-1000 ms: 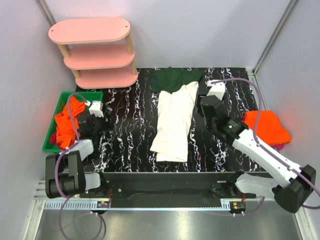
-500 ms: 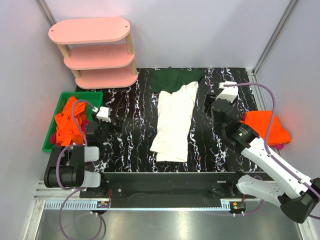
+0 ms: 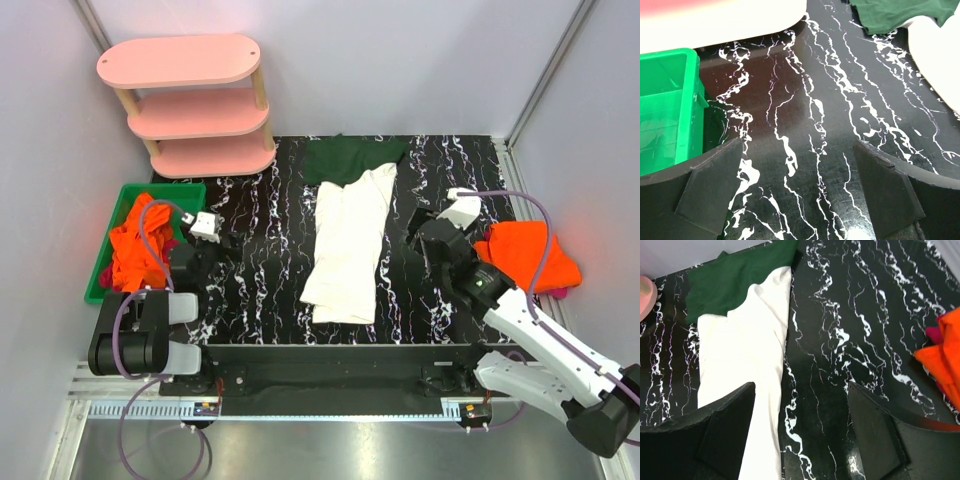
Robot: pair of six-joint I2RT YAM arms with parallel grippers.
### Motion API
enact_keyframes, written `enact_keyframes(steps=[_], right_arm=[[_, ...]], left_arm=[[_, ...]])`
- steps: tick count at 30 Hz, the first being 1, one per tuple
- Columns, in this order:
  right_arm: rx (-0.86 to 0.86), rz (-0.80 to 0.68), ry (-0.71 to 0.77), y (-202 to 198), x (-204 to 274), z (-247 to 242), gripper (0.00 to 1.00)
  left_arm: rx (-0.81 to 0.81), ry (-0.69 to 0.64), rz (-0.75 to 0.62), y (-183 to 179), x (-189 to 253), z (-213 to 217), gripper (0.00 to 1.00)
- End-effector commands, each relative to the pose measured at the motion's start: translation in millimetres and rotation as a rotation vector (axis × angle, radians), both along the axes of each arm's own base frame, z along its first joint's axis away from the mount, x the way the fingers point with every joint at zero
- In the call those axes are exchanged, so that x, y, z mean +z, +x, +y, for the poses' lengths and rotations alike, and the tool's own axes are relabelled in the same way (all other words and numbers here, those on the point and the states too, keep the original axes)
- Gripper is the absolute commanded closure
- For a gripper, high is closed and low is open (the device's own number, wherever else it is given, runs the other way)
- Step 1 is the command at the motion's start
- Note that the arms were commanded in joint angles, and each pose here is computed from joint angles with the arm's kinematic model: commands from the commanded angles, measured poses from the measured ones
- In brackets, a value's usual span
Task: Fold and stack the t-shirts
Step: Grab the bottom of the folded rectangular tshirt with both arms
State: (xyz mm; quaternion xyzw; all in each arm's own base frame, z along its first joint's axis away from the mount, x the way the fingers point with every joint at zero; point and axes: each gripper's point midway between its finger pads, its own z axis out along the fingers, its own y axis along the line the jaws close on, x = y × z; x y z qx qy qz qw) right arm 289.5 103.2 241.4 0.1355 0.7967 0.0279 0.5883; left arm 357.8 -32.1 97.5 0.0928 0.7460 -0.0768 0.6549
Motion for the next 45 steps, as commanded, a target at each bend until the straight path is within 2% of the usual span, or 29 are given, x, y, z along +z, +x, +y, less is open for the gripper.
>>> enact_keyframes(steps=[1,5,11,12,14,17,20,22,23,24,25,26,27,28,29,30,31,32,33,34,35,37,38,40,41,42,43,44,45], right_arm=[[0.022,0.034,0.067,-4.3,-15.9,9.3,0.16],[0.029,0.102,-0.009,-13.0,-11.6,1.4,0.12],[0.016,0.094,-0.016,-29.6,-0.2,-16.1,0.04],[-0.019,0.074,-0.009,-33.5,3.1,-25.3,0.0],[-0.076,0.053,0.061,-40.8,3.8,-34.6,0.0],[0.023,0.019,0.12,-51.6,7.2,-26.6,0.0],[0.118,0.061,0.044,-50.1,-4.2,-14.4,0.0],[0.118,0.106,-0.037,-46.1,-7.0,-15.9,0.0],[0.105,0.165,-0.094,-40.2,-18.6,-14.2,0.0],[0.071,0.168,-0.115,-35.4,-12.3,-17.1,0.0],[0.064,0.205,-0.145,-34.4,-17.7,-17.3,0.0],[0.063,0.238,-0.167,-29.0,-23.1,-12.1,0.0],[0.063,0.254,-0.172,-26.8,-26.8,-9.8,0.0],[0.056,0.263,-0.166,-24.9,-29.5,-7.5,0.0],[0.052,0.278,-0.17,-21.6,-33.6,-4.8,0.01],[0.053,0.286,-0.17,-21.1,-36.4,-2.7,0.0],[0.039,0.282,-0.161,-18.6,-37.8,-2.1,0.0],[0.03,0.288,-0.166,-17.7,-42.6,-2.6,0.0],[0.018,0.287,-0.169,-17.2,-45.0,-4.0,0.0],[0.022,0.285,-0.168,-15.9,-46.5,-2.5,0.0],[0.037,0.299,-0.174,-16.2,-51.3,-0.1,0.0],[0.031,0.317,-0.179,-18.6,-56.8,-1.3,0.0],[0.018,0.318,-0.179,-19.5,-58.6,-4.1,0.0],[-0.005,0.318,-0.161,-20.9,-60.1,-5.9,0.0],[0.009,0.319,-0.143,-22.8,-59.9,-3.3,0.0],[0.017,0.317,-0.123,-22.4,-58.9,-0.2,0.02],[0.032,0.318,-0.105,-23.2,-58.4,2.9,0.07],[0.08,0.334,-0.075,-26.3,-60.7,12.2,0.09],[0.119,0.332,-0.059,-25.6,-60.2,19.9,0.12]], left_arm=[[0.043,0.007,-0.099,11.1,26.1,13.3,0.01],[0.037,0.004,-0.108,11.2,28.5,11.5,0.01],[0.037,0.004,-0.112,11.6,29.4,11.5,0.01],[0.037,0.004,-0.114,11.5,30.0,11.5,0.01],[0.039,0.006,-0.112,11.6,29.4,11.8,0.01],[0.037,0.004,-0.112,11.6,29.4,11.5,0.01],[0.035,0.009,-0.101,11.5,26.6,9.7,0.01],[0.095,0.024,-0.102,12.6,28.0,11.0,0.01],[0.206,0.038,-0.122,12.6,33.1,25.5,0.01],[0.242,0.055,-0.126,8.2,33.5,26.1,0.01],[0.238,0.059,-0.18,6.3,54.7,12.2,0.01],[0.351,0.115,-0.046,0.2,31.7,26.3,0.01],[0.363,0.089,-0.052,16.9,64.0,16.2,0.01],[0.333,0.077,0.003,20.4,70.7,0.5,0.01],[0.333,0.084,0.222,8.3,38.0,-4.9,0.01],[0.351,0.026,0.217,27.0,78.0,-15.6,0.01],[0.343,0.022,0.286,25.6,77.3,-32.0,0.01],[0.42,0.09,0.472,8.9,41.2,-28.7,0.01],[0.441,0.085,0.474,15.5,60.1,-39.6,0.01],[0.385,0.131,0.512,5.0,54.2,-67.1,0.01],[0.382,0.179,0.548,-6.6,46.9,-75.8,0.01],[0.252,0.22,0.534,-33.4,46.0,-123.5,0.01],[0.258,0.137,0.52,-43.9,51.4,-135.3,0.01],[0.308,-0.022,0.575,-71.0,27.7,-142.0,0.01],[0.359,-0.255,0.675,-86.2,12.8,-155.7,0.01],[0.397,-0.306,0.758,-105.4,-15.1,-144.7,0.01],[0.284,-0.403,0.754,-99.5,-12.2,-168.9,0.01],[0.141,-0.423,0.852,-122.1,-28.3,-187.8,0.01],[0.068,-0.428,0.853,-128.7,-25.9,-200.5,0.01]])
